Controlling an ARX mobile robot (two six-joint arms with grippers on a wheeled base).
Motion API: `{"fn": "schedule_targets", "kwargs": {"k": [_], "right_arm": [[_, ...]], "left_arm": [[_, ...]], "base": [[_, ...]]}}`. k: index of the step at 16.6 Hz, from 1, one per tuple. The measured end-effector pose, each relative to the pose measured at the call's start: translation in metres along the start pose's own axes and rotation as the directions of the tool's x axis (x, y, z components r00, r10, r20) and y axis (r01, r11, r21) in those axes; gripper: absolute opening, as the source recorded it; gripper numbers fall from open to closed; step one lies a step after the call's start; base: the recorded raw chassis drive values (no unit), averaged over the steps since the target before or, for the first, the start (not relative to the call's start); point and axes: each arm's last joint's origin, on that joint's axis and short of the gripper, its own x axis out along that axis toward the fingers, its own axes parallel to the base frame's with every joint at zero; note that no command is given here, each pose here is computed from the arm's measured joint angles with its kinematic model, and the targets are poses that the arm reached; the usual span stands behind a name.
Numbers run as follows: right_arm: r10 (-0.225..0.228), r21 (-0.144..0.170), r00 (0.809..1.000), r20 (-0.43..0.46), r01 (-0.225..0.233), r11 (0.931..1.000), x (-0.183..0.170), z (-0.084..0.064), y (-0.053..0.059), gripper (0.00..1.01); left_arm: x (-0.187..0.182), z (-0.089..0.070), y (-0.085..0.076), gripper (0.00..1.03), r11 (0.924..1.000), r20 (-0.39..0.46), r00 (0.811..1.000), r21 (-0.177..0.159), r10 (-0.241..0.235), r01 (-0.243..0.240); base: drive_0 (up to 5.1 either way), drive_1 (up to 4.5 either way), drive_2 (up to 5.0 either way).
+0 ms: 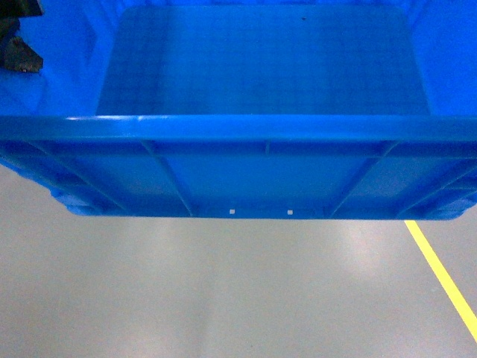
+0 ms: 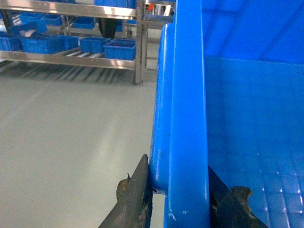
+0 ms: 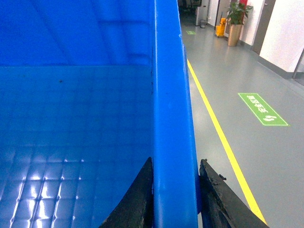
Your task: Place box next to blue box on left shelf
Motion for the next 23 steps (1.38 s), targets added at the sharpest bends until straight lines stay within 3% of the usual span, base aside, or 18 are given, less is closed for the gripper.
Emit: {"fn": "schedule_targets", "kwargs": {"k": [23], "right_arm": [[0.0, -0.001, 1.0, -0.004, 0.0, 1.0, 0.0001, -0.0005, 0.0, 0.21]], "left_arm": [[0.0, -0.0004, 0.0, 0.17, 1.0, -0.004, 1.0, 0.0, 0.001, -0.001]], "base": [[0.1, 4.32, -4.2]]}}
